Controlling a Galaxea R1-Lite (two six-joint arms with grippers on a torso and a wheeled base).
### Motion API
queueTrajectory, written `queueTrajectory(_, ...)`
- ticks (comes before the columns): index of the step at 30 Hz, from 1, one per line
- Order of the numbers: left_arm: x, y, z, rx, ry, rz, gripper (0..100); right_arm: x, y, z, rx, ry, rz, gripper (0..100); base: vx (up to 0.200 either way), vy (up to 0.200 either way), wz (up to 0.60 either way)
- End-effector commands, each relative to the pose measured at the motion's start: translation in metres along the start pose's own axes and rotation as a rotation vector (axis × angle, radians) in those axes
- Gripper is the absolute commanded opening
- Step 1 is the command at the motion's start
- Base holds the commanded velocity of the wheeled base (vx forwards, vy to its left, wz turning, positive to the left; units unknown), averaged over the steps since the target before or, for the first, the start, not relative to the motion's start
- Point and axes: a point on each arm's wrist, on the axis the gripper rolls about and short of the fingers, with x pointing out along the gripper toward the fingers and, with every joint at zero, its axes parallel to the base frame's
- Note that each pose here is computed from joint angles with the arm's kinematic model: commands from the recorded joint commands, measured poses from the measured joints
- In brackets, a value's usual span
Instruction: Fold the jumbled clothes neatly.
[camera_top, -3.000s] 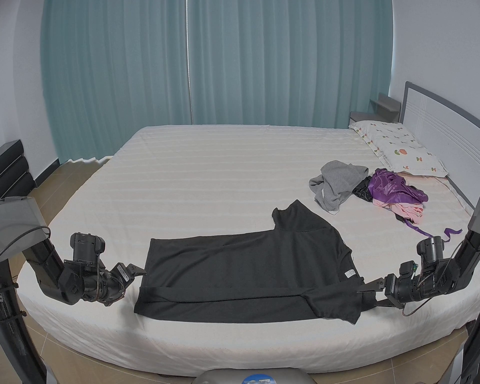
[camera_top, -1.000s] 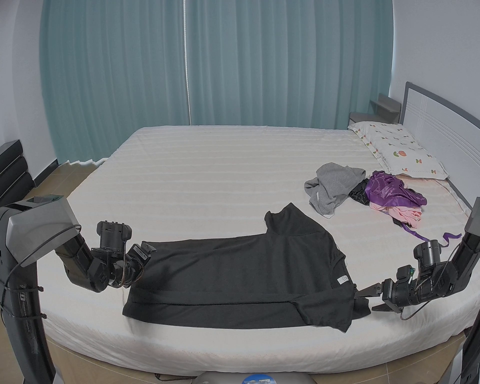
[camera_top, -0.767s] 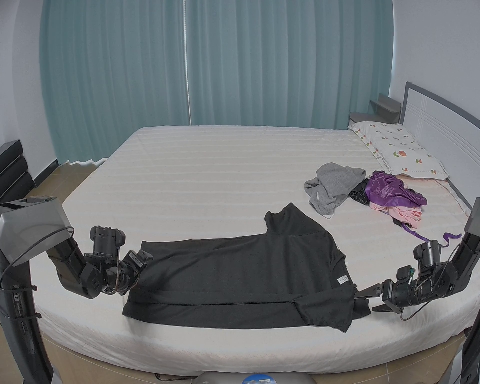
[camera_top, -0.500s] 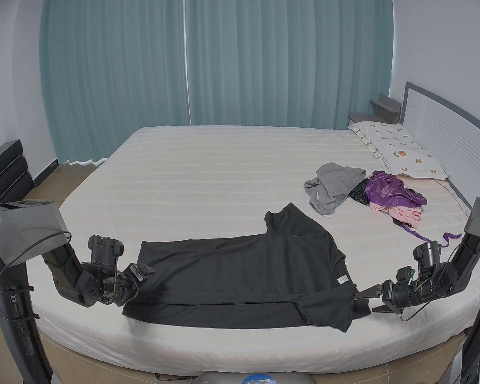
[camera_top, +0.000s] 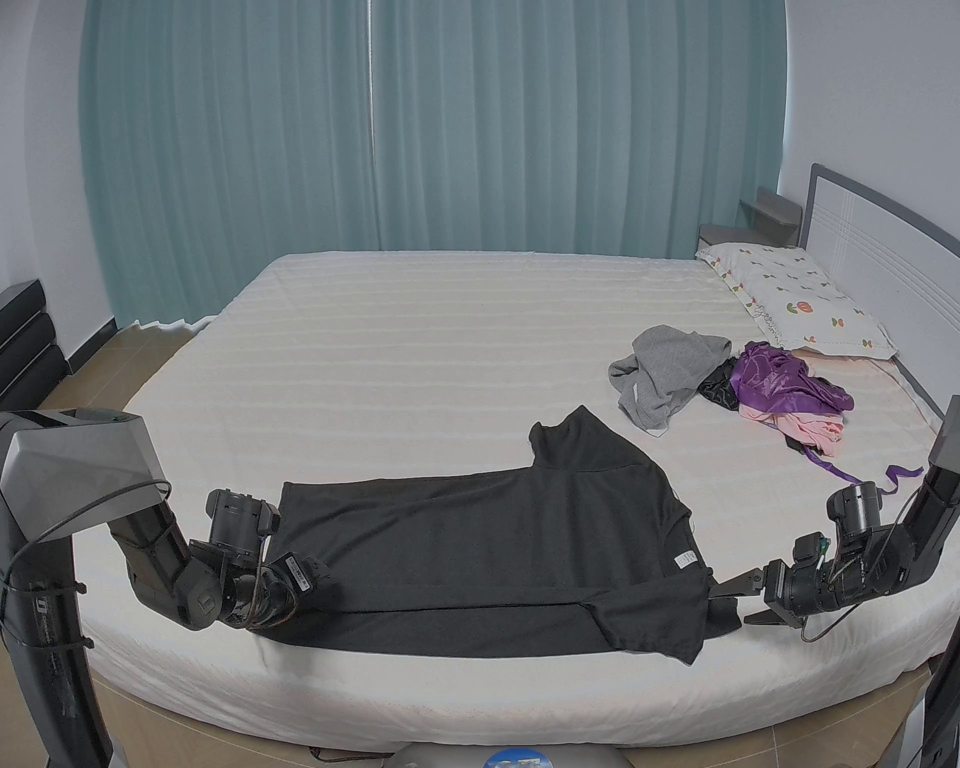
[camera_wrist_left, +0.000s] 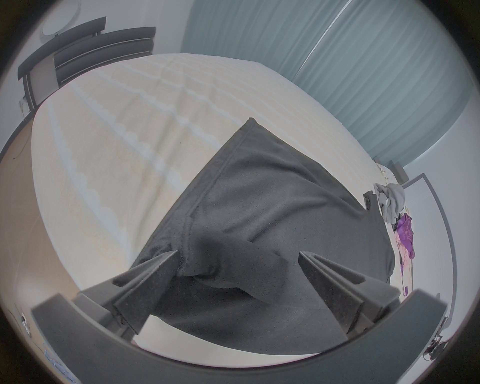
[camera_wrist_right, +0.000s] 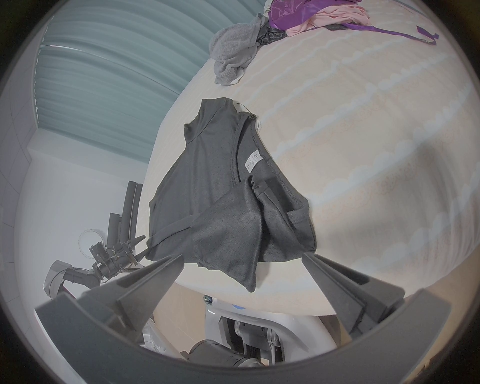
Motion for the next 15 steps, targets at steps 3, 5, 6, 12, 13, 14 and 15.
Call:
queueTrajectory(3,-0.007,-0.001,0.0,0.018,-0.008,0.005,100,0.0,0.0,0.0,-0.001,0.0,0.001,100,0.0,0.0,0.0)
queueTrajectory(5,-0.01,-0.001,0.0,0.028,-0.005,0.009,100,0.001,0.0,0.0,0.0,0.001,0.0,100,0.0,0.0,0.0)
queueTrajectory(6,-0.01,-0.001,-0.001,0.036,0.006,0.017,100,0.001,0.0,0.001,-0.001,0.0,0.001,100,0.0,0.0,0.0)
queueTrajectory(12,-0.012,-0.001,-0.009,0.068,0.034,0.027,100,0.0,-0.001,0.0,0.001,0.001,0.001,100,0.0,0.0,0.0)
queueTrajectory(13,-0.012,-0.001,-0.009,0.068,0.034,0.027,100,0.0,-0.001,0.0,0.001,0.001,0.001,100,0.0,0.0,0.0)
queueTrajectory(14,-0.009,0.0,-0.011,0.085,0.041,0.031,100,0.0,0.0,0.001,0.001,-0.001,0.002,100,0.0,0.0,0.0)
queueTrajectory(15,-0.005,0.0,-0.012,0.084,0.045,0.036,100,0.001,0.0,0.001,-0.001,0.0,0.002,100,0.0,0.0,0.0)
